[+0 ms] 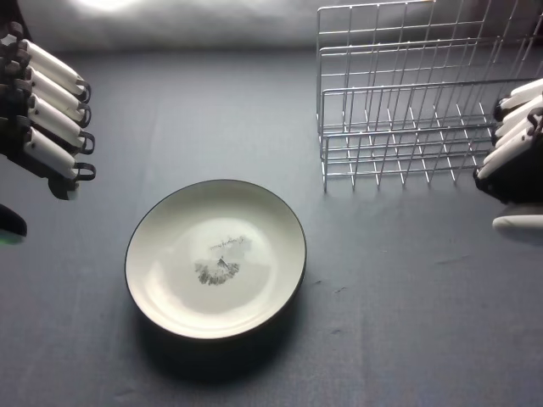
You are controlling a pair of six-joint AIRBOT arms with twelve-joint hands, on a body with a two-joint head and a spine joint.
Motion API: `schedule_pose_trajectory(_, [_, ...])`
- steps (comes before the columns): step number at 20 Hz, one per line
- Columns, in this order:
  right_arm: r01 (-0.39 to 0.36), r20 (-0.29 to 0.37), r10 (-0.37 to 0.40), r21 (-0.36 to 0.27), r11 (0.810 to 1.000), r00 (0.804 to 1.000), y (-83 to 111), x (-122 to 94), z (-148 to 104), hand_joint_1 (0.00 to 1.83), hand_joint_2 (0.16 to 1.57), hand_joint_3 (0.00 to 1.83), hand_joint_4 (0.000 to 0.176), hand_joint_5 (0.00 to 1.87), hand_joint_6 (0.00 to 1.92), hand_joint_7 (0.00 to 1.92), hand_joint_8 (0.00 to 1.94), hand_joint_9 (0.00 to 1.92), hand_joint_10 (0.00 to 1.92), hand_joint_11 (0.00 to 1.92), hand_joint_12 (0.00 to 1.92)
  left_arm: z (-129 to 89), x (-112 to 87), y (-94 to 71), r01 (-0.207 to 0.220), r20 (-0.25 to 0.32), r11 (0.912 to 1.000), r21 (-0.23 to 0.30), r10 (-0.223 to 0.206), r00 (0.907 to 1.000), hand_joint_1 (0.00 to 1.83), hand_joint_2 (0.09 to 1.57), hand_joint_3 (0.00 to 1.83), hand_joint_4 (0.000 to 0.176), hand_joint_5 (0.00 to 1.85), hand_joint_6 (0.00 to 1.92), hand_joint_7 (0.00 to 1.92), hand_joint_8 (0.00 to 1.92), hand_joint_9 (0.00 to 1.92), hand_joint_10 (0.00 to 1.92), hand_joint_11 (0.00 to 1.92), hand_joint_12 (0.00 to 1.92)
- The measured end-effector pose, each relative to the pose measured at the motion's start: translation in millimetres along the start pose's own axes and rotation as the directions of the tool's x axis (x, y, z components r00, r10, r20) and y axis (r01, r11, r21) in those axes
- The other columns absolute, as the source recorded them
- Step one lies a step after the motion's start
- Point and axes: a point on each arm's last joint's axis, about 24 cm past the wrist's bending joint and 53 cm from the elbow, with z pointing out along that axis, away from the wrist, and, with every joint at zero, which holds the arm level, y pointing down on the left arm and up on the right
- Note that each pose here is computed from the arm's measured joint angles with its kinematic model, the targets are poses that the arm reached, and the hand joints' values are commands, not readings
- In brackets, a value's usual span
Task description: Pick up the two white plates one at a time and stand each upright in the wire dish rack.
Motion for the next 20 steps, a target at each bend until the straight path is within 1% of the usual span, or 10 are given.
schedule_pose_trajectory(1, [-0.006,0.003,0.006,0.001,1.000,1.000,-0.7,0,-1,0.00,1.12,0.13,0.000,0.00,0.00,0.00,0.00,0.00,0.00,0.00,0.00,0,1.2,0.2,0.003,-0.005,1.0000,-0.001,-0.003,1.0000,0.00,1.01,0.15,0.000,0.02,0.04,0.03,0.05,0.01,0.04,0.00,0.11])
schedule_pose_trajectory(2, [0.005,-0.001,-0.005,0.004,1.000,1.000,-1.6,0,-3,0.00,1.17,0.03,0.000,0.00,0.00,0.00,0.00,0.00,0.00,0.00,0.00,0,2.7,0.7,0.007,-0.011,1.0000,-0.003,-0.007,0.9999,0.00,1.08,0.03,0.000,0.02,0.00,0.03,0.00,0.01,0.00,0.00,0.04])
schedule_pose_trajectory(3, [0.006,-0.003,-0.006,0.004,1.000,1.000,-2.0,1,-4,0.00,1.16,0.02,0.000,0.00,0.00,0.00,0.00,0.00,0.00,0.00,0.00,0,3.9,-0.7,0.012,-0.016,0.9999,0.003,-0.012,0.9998,0.00,1.09,0.02,0.000,0.01,0.00,0.01,0.00,0.00,0.00,0.00,0.01])
schedule_pose_trajectory(6, [0.002,0.012,-0.002,-0.014,1.000,1.000,2.5,-3,-4,0.00,1.11,0.00,0.000,0.00,0.00,0.00,0.00,0.00,0.00,0.00,0.00,3,-0.8,-13.9,0.019,0.001,0.9984,0.054,-0.019,0.9998,0.00,1.09,0.01,0.000,0.02,0.01,0.03,0.01,0.01,0.00,0.01,0.01])
schedule_pose_trajectory(10, [0.015,-0.003,-0.015,-0.029,0.999,1.000,7.4,2,-4,0.00,1.09,0.00,0.000,0.00,0.00,0.00,0.00,0.00,0.00,0.00,0.00,7,4.3,-14.3,0.014,-0.023,0.9979,0.063,-0.012,0.9997,0.00,1.08,0.01,0.000,0.02,0.00,0.02,0.00,0.00,0.00,0.00,0.00])
schedule_pose_trajectory(14, [0.028,-0.008,-0.028,-0.043,0.999,1.000,10.7,4,-4,0.01,1.02,0.00,0.000,0.00,0.00,0.00,0.00,0.00,0.00,0.00,0.00,21,19.1,-15.8,0.043,-0.084,0.9943,0.098,-0.035,0.9959,0.00,1.08,0.00,0.000,0.03,0.00,0.02,0.00,0.01,0.00,0.01,0.01])
schedule_pose_trajectory(15, [0.026,-0.006,-0.026,-0.040,0.999,1.000,10.0,3,-4,0.14,1.00,0.00,0.000,0.00,0.00,0.00,0.00,0.00,0.00,0.00,0.00,21,21.4,-14.7,0.053,-0.090,0.9929,0.106,-0.044,0.9950,0.00,1.07,0.00,0.000,0.01,0.00,0.01,0.00,0.00,0.00,0.00,0.00])
schedule_pose_trajectory(16, [0.027,-0.008,-0.027,-0.041,0.999,1.000,10.0,4,-4,0.17,1.01,0.00,0.000,0.00,0.00,0.00,0.00,0.00,0.00,0.00,0.00,22,25.8,-11.0,0.072,-0.098,0.9917,0.107,-0.062,0.9933,0.00,1.08,0.00,0.000,0.03,0.01,0.03,0.00,0.01,0.00,0.00,0.00])
schedule_pose_trajectory(19, [0.040,-0.016,-0.041,-0.054,0.998,0.999,13.2,6,-4,0.59,0.94,0.00,0.000,0.00,0.00,0.00,0.00,0.00,0.00,0.00,0.00,34,55.7,0.7,0.140,-0.165,0.9854,0.096,-0.123,0.9785,0.00,1.09,0.01,0.000,0.00,0.00,0.00,0.00,0.00,0.00,0.00,0.00])
schedule_pose_trajectory(20, [0.038,-0.017,-0.039,-0.056,0.998,0.999,14.1,6,-4,0.80,0.90,0.00,0.000,0.00,0.00,0.00,0.00,0.00,0.00,0.00,0.00,38,62.9,2.2,0.151,-0.182,0.9841,0.093,-0.132,0.9744,0.00,1.09,0.01,0.000,0.00,0.00,0.00,0.00,0.00,0.00,0.00,0.00])
